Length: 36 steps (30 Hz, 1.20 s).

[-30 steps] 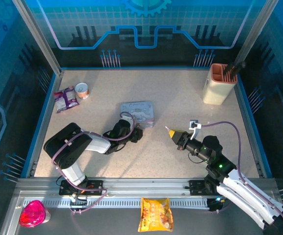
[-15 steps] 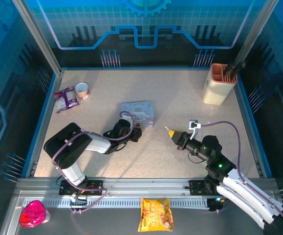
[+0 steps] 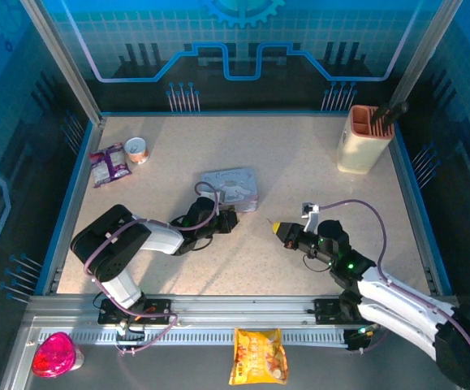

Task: Unlock a padlock with a key

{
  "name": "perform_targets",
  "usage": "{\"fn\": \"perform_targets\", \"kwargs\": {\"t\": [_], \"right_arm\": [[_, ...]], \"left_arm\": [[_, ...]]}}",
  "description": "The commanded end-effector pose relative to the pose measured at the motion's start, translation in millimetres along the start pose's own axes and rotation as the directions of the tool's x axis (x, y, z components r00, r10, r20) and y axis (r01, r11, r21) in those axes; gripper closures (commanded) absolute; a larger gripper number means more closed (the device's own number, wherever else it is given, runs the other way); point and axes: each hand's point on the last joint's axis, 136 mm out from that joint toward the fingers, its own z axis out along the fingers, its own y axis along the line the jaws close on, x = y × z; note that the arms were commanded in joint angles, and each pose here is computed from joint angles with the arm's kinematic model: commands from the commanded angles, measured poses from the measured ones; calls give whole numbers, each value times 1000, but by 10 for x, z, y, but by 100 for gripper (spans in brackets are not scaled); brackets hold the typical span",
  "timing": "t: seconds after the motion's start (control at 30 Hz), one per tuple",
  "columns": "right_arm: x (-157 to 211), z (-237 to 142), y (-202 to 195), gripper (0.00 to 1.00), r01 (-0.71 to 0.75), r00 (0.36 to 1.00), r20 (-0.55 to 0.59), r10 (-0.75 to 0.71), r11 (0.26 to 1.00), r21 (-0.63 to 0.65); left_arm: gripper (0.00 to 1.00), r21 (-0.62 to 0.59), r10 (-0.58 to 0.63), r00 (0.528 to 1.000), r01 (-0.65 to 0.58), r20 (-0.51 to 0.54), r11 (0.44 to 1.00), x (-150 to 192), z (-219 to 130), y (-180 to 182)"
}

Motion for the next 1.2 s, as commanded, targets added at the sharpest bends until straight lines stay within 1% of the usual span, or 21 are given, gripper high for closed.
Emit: {"fn": "perform_targets", "kwargs": {"t": [0.0, 0.17, 0.4, 0.57, 0.7, 0.87, 1.0, 1.17], "right_arm": [[42, 89, 41, 100, -53, 999, -3, 53, 998, -38], [205, 266, -40, 100, -116, 991, -75, 114, 993, -18], [243, 449, -15, 100, -175, 981, -98, 169, 983, -56], [226, 546, -78, 100, -211, 975, -92, 204, 974, -82], [201, 607, 6, 100, -225, 973, -88, 213, 961, -161], [183, 650, -11, 100, -261, 965, -79, 250, 942, -210], [194, 645, -164, 100, -288, 957, -72, 280, 943, -169], [152, 629, -172, 100, -282, 959, -66, 274, 943, -175]], "left_arm": [[98, 147, -64, 998, 59, 28, 987, -222, -37, -435], [99, 170, -104, 994, 100, 20, 980, -274, -32, -526], [100, 209, -162, 987, 157, 8, 965, -320, -26, -635], [100, 242, -212, 977, 205, 3, 948, -334, -25, -685], [100, 258, -252, 968, 243, 2, 935, -344, -41, -694], [100, 283, -280, 960, 270, -6, 920, -344, -71, -729], [100, 281, -281, 960, 272, -9, 920, -336, -87, -727], [100, 285, -289, 957, 279, -7, 917, -344, -99, -729]]}}
